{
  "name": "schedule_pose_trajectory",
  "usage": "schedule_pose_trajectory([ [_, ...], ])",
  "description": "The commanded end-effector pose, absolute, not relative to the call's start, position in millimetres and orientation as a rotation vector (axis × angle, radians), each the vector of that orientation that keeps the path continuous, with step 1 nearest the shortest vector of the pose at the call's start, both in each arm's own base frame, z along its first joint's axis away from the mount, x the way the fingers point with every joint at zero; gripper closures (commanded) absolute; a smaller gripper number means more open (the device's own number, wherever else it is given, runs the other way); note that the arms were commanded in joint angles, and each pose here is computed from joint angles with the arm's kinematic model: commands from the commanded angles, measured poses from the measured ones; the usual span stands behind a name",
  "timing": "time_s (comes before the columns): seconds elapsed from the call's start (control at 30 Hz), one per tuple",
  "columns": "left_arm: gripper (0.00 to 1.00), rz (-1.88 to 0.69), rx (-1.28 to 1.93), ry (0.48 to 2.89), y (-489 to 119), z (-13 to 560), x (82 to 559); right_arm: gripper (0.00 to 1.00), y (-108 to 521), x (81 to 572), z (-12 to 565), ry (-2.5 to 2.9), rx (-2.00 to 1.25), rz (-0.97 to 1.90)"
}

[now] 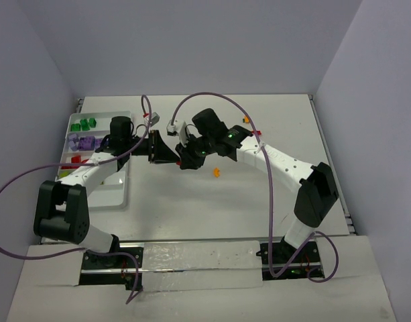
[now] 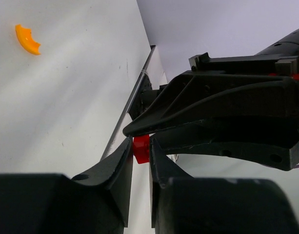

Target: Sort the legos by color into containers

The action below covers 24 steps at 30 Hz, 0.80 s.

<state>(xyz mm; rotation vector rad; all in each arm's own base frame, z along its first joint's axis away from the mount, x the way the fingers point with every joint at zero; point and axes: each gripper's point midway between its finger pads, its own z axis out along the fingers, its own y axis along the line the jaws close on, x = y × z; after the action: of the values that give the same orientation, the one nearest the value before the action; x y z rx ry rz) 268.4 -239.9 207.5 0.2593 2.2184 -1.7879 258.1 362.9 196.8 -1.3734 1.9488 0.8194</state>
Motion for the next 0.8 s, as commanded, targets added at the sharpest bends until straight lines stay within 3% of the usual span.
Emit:
schedule_pose_trajectory([
  [0.0,0.84,-1.863,0.354,2.155,-246.3,225.9,266.0,1.0,376.0,267.9,222.1,1.865,-1.337,0.814],
  [0.17,1.0,-1.879,0.373,2.15,-245.4,227.0,262.1,0.95,375.0,268.6,222.2,1.868,-1.337,0.804],
  [0.23,1.0,-1.856,0.374,2.154,-243.2,227.1,262.6,0.79,374.3,268.1,219.2,1.883,-1.341,0.799],
  [0.27,1.0,-1.838,0.374,2.154,-241.4,227.1,263.3,0.62,373.2,269.6,219.0,1.889,-1.336,0.789],
  [0.33,1.0,-1.788,0.352,2.161,-231.6,224.8,268.4,0.46,370.2,269.5,215.7,1.909,-1.334,0.779],
  [0.37,1.0,-1.735,0.339,2.154,-221.6,221.9,276.4,0.32,368.1,269.5,213.9,1.918,-1.332,0.773],
  [0.4,1.0,-1.689,0.331,2.153,-213.6,219.5,282.5,0.27,366.0,268.9,212.1,1.926,-1.332,0.769],
  [0.53,1.0,-1.42,0.232,2.278,-159.6,193.3,306.7,0.17,353.2,267.4,208.9,1.943,-1.323,0.76],
  [0.63,1.0,-1.179,0.115,2.362,-108.4,172.4,322.5,0.16,344.8,268.9,206.0,1.963,-1.308,0.751],
  [0.73,1.0,-0.678,0.062,2.44,-33.6,151.0,343.5,0.15,332.1,274.0,199.7,2.003,-1.272,0.747],
  [0.77,1.0,-0.641,0.057,2.447,-27.8,149.1,344.9,0.14,331.2,274.7,199.1,2.006,-1.269,0.747],
])
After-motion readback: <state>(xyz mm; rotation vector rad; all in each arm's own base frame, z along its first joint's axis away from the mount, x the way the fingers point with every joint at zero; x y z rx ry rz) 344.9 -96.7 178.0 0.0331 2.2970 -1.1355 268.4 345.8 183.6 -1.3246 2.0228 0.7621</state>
